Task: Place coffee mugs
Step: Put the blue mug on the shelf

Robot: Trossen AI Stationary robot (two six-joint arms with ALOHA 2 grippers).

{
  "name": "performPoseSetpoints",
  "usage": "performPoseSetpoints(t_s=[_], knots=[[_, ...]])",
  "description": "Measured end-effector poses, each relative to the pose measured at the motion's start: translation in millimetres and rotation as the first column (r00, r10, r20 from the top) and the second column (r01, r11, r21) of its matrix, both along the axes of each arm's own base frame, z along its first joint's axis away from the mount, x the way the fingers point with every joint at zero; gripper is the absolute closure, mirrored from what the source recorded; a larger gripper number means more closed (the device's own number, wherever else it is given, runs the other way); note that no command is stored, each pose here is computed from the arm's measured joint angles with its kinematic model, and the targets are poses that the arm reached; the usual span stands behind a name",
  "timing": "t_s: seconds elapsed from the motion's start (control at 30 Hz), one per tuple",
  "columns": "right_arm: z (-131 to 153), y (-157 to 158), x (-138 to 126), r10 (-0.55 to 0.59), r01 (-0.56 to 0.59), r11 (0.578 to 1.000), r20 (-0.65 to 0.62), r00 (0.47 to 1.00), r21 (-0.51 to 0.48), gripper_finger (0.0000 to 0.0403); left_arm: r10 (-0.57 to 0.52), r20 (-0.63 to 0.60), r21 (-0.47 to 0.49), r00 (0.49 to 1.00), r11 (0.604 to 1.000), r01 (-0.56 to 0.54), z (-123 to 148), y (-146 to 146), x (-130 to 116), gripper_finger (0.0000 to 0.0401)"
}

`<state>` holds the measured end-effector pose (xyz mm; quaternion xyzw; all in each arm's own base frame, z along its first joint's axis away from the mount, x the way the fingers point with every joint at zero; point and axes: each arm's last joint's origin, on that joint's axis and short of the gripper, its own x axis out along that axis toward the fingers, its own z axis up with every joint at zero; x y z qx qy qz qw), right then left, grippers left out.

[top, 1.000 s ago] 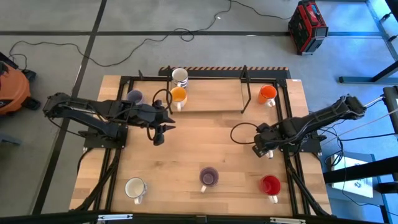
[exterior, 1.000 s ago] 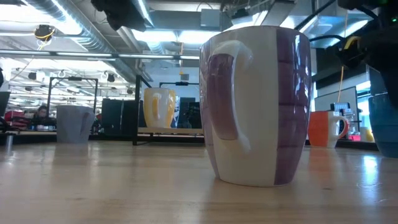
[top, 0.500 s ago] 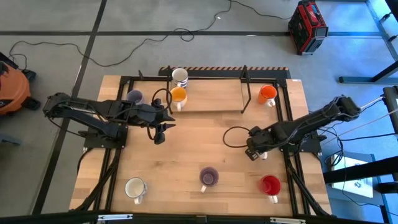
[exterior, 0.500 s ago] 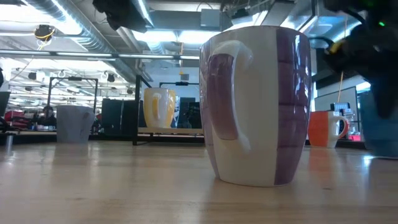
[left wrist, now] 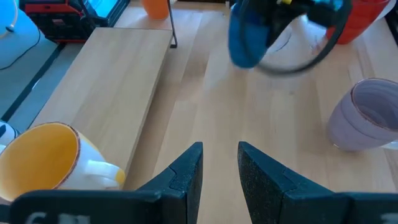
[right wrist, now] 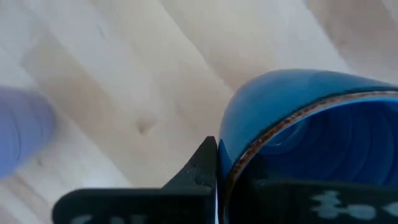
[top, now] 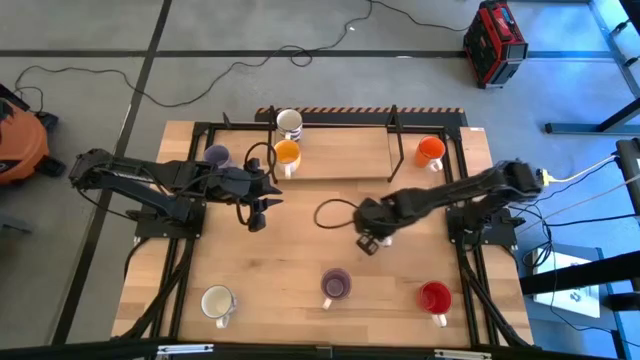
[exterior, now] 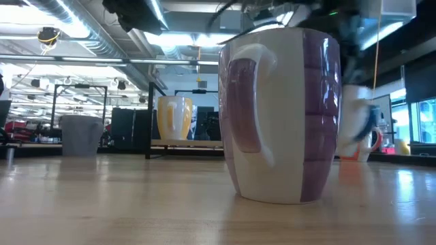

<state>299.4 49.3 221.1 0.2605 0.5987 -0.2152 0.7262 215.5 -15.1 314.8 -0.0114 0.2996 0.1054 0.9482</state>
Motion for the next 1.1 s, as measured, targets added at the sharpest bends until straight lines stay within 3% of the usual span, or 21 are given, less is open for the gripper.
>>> performPoseSetpoints(t_s=[0.23, 0.37, 0.7, 0.93, 1.1], knots=[[-11, -21, 45, 0.027, -0.026, 0.998, -0.024, 0.999, 0.057, 0.0398, 0.001, 0.012, -0.004, 1.000, 1.000, -0.001, 1, 0, 1, 0.0306], [-19, -28, 56, 0.033, -0.029, 0.994, -0.039, 0.999, 0.101, 0.0398, 0.002, 0.013, -0.006, 1.000, 1.000, -0.001, 1, 0, 1, 0.0306], [-26, -30, 59, 0.026, -0.020, 0.994, -0.057, 0.998, 0.108, 0.0357, 0.001, 0.023, -0.006, 1.000, 1.000, -0.001, 2, 0, 1, 0.0306], [-24, -31, 61, 0.038, -0.035, 0.997, -0.043, 0.998, 0.064, 0.0296, 0.015, 0.022, 0.012, 1.000, 1.000, -0.015, 2, 0, 1, 0.0306], [-4, -32, 53, 0.066, -0.066, 0.998, 0.005, 0.998, 0.020, 0.0258, 0.016, 0.022, 0.014, 1.000, 1.000, -0.017, 2, 1, 1, 0.0306]])
